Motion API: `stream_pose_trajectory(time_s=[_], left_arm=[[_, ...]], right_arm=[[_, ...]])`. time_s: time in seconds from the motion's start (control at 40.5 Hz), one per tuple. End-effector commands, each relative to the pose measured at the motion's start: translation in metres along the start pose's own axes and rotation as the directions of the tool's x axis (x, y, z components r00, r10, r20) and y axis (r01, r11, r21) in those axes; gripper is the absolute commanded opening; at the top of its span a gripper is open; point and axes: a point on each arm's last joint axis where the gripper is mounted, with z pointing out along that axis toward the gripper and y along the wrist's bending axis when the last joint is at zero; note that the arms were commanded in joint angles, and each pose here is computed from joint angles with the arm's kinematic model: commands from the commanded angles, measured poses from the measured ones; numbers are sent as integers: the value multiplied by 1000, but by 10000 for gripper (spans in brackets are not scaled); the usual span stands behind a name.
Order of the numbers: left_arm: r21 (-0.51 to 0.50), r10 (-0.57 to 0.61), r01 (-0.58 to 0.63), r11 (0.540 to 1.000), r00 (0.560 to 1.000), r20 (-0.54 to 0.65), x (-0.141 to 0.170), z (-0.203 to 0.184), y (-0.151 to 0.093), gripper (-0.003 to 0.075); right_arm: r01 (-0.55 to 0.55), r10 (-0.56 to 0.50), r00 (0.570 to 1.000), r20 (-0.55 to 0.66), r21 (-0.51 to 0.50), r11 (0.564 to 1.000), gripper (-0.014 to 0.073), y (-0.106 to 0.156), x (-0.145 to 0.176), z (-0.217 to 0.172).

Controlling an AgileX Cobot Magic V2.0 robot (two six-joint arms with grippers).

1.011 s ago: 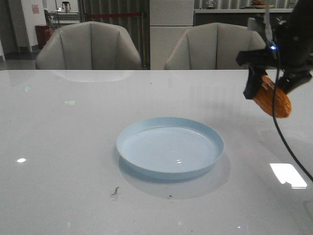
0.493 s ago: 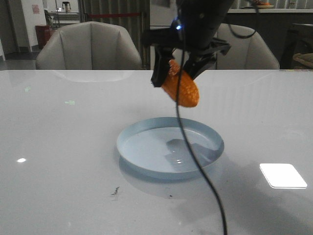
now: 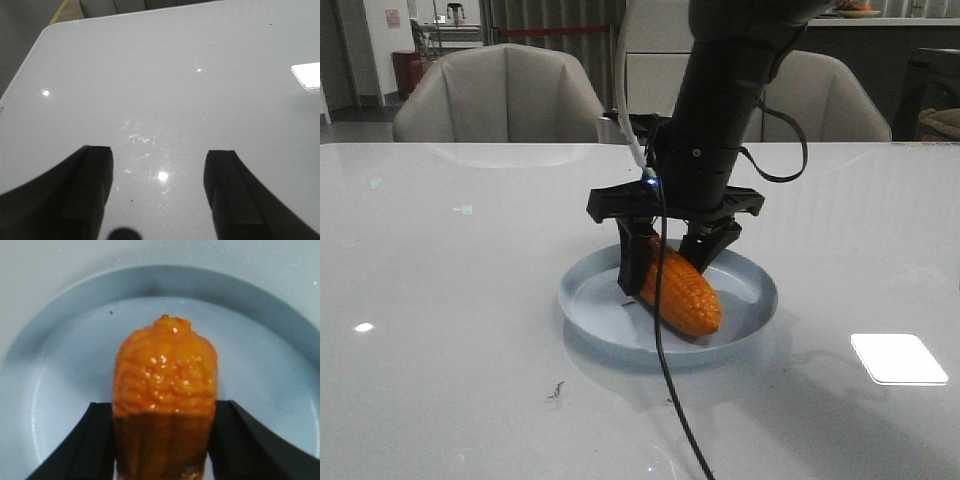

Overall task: Place corn on plate with both arms
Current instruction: 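Lower the corn onto the plate, open the right gripper and lift away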

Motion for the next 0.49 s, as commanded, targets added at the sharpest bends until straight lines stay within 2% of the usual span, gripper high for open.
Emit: stream_pose_trajectory(time_s=[0.0,0.123,0.247,0.469], left_arm=[[-29,-8,11,1000,993,117,-18,-4,4,461],[-29,-8,11,1000,993,117,-18,-4,4,461],[-29,-8,11,1000,993,117,-18,-4,4,461],[-29,-8,11,1000,993,117,-18,-4,4,461]], right_arm=[[12,-11,995,100,-9,1000,502,6,-13,-35],[12,-11,995,104,-8,1000,564,6,-13,-35],[21,-19,993,114,-14,1000,563,9,-19,-48],[56,-56,989,137,5,998,563,10,-37,-103]])
